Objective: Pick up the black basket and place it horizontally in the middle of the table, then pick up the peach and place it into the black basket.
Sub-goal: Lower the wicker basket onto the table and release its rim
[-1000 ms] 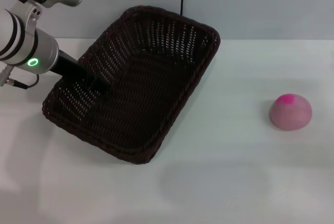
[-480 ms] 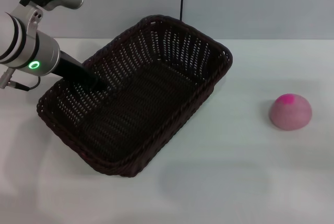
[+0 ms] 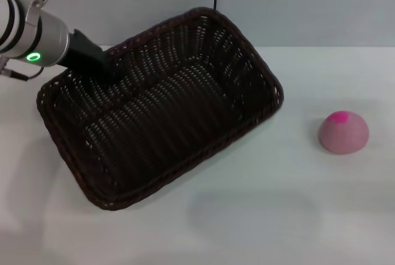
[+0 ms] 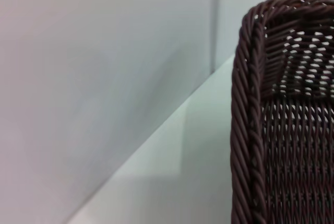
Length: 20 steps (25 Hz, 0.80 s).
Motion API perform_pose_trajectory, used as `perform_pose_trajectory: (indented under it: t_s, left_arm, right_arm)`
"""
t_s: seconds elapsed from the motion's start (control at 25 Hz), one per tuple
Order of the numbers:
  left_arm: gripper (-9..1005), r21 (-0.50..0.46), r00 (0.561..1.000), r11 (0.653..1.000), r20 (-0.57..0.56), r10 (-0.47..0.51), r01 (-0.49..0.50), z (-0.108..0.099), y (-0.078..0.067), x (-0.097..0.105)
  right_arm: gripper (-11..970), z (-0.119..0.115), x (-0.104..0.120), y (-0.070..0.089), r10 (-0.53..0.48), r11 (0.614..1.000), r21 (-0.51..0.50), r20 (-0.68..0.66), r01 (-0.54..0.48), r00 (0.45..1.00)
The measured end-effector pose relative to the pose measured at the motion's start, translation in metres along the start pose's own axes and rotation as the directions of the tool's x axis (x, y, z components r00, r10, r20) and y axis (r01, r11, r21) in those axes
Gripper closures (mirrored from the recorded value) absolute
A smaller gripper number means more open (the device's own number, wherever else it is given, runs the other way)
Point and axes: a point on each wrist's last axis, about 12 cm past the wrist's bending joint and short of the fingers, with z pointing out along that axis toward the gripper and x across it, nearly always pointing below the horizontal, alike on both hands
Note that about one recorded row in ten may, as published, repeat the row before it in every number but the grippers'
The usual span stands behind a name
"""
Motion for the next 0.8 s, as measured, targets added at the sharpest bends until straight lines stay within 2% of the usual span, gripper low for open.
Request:
perform_pose_trajectory:
  t_s: [0.04,0.08,0.12,0.2,0.24,0.28,0.32,0.44,0.48,0.52,0.56,0.6,0.8]
  left_arm:
    - [708,0.005,0.999,0.999,0.001,0.045,-0.045,-0.001,-0.001,-0.003]
    - [723,0.023,0.984,0.984,-0.001,0.178,-0.178,-0.003,-0.005,-0.011]
    - [739,0.023,0.984,0.984,-0.001,0.178,-0.178,-0.003,-0.005,-0.011]
    - [756,0.042,0.958,0.958,-0.003,0.285,-0.285,-0.003,-0.009,-0.017]
    - [759,0.059,0.935,0.934,-0.002,0.354,-0.353,-0.003,-0.013,-0.019]
    - [761,0.079,0.889,0.886,0.012,0.457,-0.456,-0.001,-0.020,-0.024]
    - [759,0.079,0.889,0.886,0.012,0.457,-0.456,-0.001,-0.020,-0.024]
    - [752,0.095,0.812,0.807,0.058,0.580,-0.583,0.002,-0.034,-0.031]
    - [749,0.095,0.812,0.807,0.058,0.580,-0.583,0.002,-0.034,-0.031]
    - [747,0.099,0.788,0.782,0.073,0.611,-0.615,0.003,-0.038,-0.033]
    - [744,0.099,0.788,0.782,0.073,0.611,-0.615,0.003,-0.038,-0.033]
    - [742,0.098,0.756,0.749,0.096,0.648,-0.655,0.004,-0.046,-0.037]
    - [730,0.091,0.723,0.718,0.110,0.682,-0.690,0.005,-0.057,-0.040]
  right_arm:
    - [164,-0.001,0.000,0.000,0.005,1.000,-0.001,0.003,-0.005,1.000]
    - [165,-0.003,-0.001,0.000,0.018,1.000,0.000,0.007,-0.018,1.000]
    - [165,-0.003,-0.001,0.000,0.018,1.000,0.000,0.007,-0.018,1.000]
    - [165,-0.006,-0.002,0.000,0.029,1.000,0.001,0.010,-0.029,1.000]
    - [165,-0.007,-0.003,-0.001,0.032,0.999,0.002,0.012,-0.032,0.999]
    - [164,-0.010,-0.003,-0.001,0.033,0.999,0.003,0.015,-0.033,0.999]
    - [164,-0.010,-0.003,-0.001,0.033,0.999,0.003,0.015,-0.033,0.999]
    - [164,-0.014,-0.004,-0.001,0.033,0.999,0.007,0.018,-0.034,0.999]
    - [164,-0.016,-0.004,-0.001,0.034,0.999,0.009,0.018,-0.034,0.999]
    - [164,-0.016,-0.004,-0.001,0.034,0.999,0.009,0.018,-0.034,0.999]
    - [164,-0.016,-0.004,-0.001,0.034,0.999,0.009,0.018,-0.034,0.999]
    - [164,-0.016,-0.004,-0.001,0.034,0.999,0.010,0.018,-0.034,0.999]
    - [165,-0.017,-0.004,-0.001,0.035,0.999,0.011,0.017,-0.035,0.999]
